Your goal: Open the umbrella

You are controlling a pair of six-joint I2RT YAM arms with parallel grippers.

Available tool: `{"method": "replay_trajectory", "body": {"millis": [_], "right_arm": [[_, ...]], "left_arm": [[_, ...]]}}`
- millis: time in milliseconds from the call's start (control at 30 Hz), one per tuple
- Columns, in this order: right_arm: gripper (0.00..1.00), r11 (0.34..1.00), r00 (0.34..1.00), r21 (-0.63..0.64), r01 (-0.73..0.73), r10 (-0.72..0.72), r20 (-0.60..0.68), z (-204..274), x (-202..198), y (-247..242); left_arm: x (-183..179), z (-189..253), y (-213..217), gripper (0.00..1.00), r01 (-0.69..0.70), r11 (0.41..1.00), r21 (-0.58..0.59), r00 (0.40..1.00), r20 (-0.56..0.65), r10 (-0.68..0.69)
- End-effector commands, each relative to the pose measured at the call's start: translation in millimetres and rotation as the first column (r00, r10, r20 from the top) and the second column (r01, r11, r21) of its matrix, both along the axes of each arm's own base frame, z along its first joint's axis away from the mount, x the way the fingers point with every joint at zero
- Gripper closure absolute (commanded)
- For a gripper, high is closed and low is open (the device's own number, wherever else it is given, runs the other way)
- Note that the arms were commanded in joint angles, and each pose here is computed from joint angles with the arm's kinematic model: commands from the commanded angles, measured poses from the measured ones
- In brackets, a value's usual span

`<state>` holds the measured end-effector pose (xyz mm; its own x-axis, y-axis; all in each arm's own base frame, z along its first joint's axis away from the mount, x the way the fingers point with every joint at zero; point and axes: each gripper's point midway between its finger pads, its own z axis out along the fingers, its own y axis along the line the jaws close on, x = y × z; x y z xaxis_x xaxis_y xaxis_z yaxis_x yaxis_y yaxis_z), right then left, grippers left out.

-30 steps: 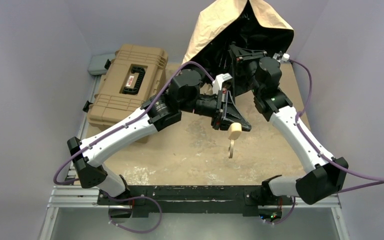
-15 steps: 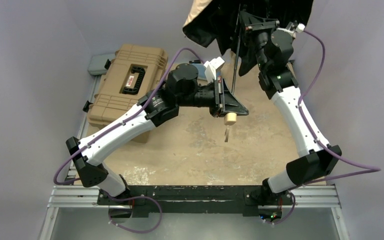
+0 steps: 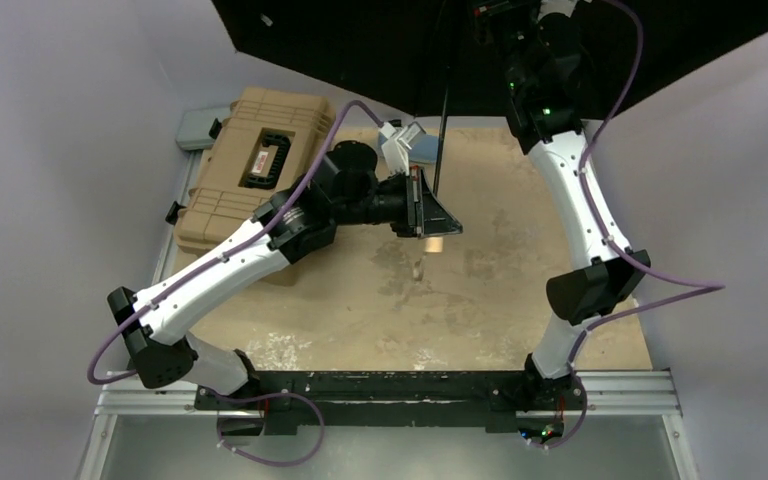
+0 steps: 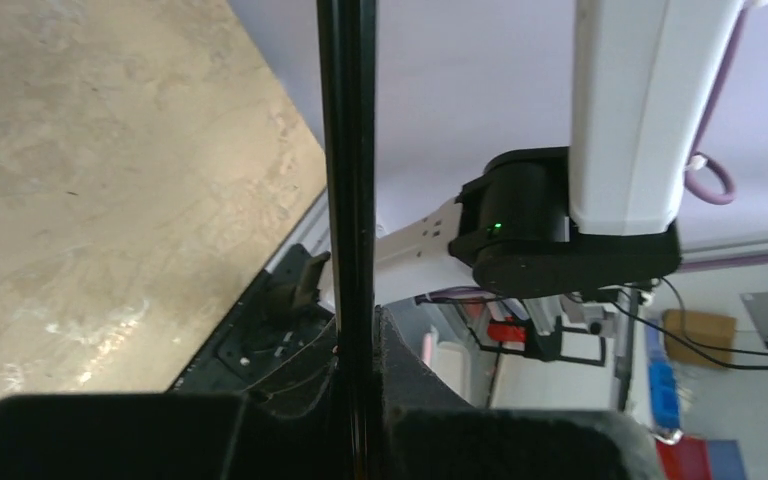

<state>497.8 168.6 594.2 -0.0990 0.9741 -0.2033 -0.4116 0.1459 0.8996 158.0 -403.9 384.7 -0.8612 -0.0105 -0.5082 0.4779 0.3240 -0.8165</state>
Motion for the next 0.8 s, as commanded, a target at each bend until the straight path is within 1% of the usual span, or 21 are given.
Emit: {"method": "replay_trajectory", "body": {"millis": [0, 200, 300, 367, 467, 500, 567, 633, 767], "right_arm": [[0.87, 0.745, 0.767, 0.424, 0.515, -0.621, 0.160, 81, -15, -196], [0.87, 0.762, 0.782, 0.423, 0.491, -0.599, 0.171, 83, -27, -193], [0.88, 0.775, 0.794, 0.416, 0.475, -0.582, 0.177, 77, -36, -191], [0.91, 0.789, 0.804, 0.402, 0.466, -0.566, 0.180, 70, -40, -188], [0.93, 0.806, 0.818, 0.399, 0.436, -0.540, 0.198, 67, -53, -184], [0.95, 0.809, 0.820, 0.401, 0.429, -0.535, 0.203, 65, -55, -183], [0.99, 0.813, 0.819, 0.419, 0.404, -0.525, 0.230, 66, -61, -183], [1.00, 0.818, 0.813, 0.446, 0.363, -0.512, 0.278, 75, -67, -183], [0.97, 0.824, 0.771, 0.493, 0.278, -0.498, 0.397, 110, -83, -187]], "left_arm": [[-154, -102, 81, 1.00, 0.512, 0.800, 0.311, 0.817, -0.464, -0.342], [-153, -144, 89, 1.00, 0.519, 0.754, 0.403, 0.817, -0.493, -0.299], [-149, -150, 85, 1.00, 0.511, 0.746, 0.428, 0.828, -0.477, -0.293], [-145, -155, 83, 1.00, 0.499, 0.743, 0.445, 0.839, -0.464, -0.285], [-139, -161, 80, 1.00, 0.489, 0.733, 0.472, 0.848, -0.455, -0.272], [-137, -161, 79, 1.00, 0.484, 0.731, 0.480, 0.852, -0.447, -0.271], [-134, -163, 79, 1.00, 0.474, 0.727, 0.496, 0.863, -0.428, -0.270], [-131, -169, 82, 1.00, 0.467, 0.713, 0.523, 0.872, -0.407, -0.272], [-128, -201, 97, 1.00, 0.452, 0.643, 0.618, 0.887, -0.385, -0.253]]}}
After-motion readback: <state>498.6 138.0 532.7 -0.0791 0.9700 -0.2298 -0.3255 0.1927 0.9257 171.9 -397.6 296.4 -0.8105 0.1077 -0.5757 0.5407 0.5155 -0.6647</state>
